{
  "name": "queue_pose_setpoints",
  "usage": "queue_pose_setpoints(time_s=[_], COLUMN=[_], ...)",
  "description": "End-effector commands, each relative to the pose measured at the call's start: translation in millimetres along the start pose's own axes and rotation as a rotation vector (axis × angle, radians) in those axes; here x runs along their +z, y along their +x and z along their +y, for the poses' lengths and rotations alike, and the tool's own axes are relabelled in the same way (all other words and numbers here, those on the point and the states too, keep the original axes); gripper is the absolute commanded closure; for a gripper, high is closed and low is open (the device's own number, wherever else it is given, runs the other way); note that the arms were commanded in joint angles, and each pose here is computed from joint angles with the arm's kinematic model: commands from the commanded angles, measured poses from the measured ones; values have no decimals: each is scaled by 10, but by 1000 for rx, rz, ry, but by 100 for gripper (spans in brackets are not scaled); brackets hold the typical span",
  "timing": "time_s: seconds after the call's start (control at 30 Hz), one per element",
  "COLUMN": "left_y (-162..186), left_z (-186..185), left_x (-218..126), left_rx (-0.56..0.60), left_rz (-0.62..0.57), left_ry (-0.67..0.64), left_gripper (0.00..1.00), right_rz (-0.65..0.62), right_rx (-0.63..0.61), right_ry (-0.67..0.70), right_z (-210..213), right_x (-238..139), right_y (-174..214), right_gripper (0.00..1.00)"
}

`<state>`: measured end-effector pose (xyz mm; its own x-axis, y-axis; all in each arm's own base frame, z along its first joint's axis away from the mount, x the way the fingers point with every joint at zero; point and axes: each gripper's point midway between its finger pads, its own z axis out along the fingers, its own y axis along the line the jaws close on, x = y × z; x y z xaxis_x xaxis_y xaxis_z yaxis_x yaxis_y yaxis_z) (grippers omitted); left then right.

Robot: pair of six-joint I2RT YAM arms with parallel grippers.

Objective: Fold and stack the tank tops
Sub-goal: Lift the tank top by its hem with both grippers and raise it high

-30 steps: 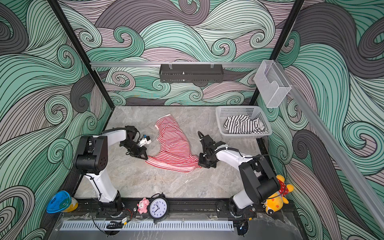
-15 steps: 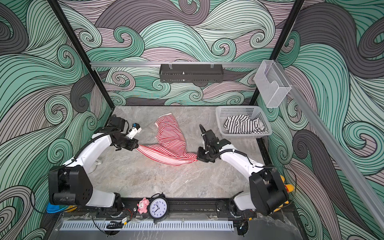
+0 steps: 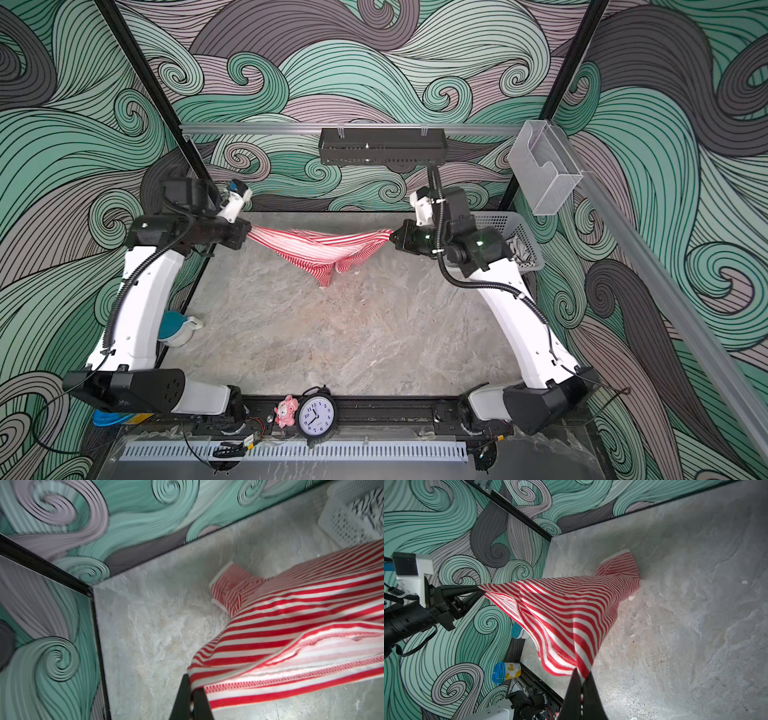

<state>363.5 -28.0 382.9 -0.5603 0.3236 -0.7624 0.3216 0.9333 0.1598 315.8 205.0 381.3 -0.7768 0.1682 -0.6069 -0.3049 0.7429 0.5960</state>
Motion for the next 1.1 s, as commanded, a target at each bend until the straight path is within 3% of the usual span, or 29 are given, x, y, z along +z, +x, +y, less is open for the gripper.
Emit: queue_pose_setpoints(time_s=[0.0, 0.13, 0.37, 0.53, 0.67, 0.87, 1.07], left_y=[-169, -455, -602, -629, -644, -758, -1072], left_z=[137, 144, 138, 72, 108, 275, 615], left_x=[-357, -855, -1585, -1868, -1635, -669, -120], left_rx=[-51, -68, -85, -106, -116, -127, -133], left_rz=[-4, -104, -281, -361, -319, -198, -221], left_ry=[-65, -90, -177, -177, -159, -109, -190], left_gripper=[100, 100, 99, 97, 98, 100, 100], right_rz=[19, -60, -204, -247, -245, -183, -157], right_rx=[-33, -88, -167, -163, -131, -58, -6], right_ry=[-25, -56, -93, -103, -47, -21, -71], right_z=[161, 437, 823, 883, 710, 306, 13], right_x=[-289, -712, -1456, -1615, -1466, -885, -367], right_y=[-48, -214, -348, -371, -497, -875, -1335], right_gripper=[100, 100, 100, 100, 100, 100, 100])
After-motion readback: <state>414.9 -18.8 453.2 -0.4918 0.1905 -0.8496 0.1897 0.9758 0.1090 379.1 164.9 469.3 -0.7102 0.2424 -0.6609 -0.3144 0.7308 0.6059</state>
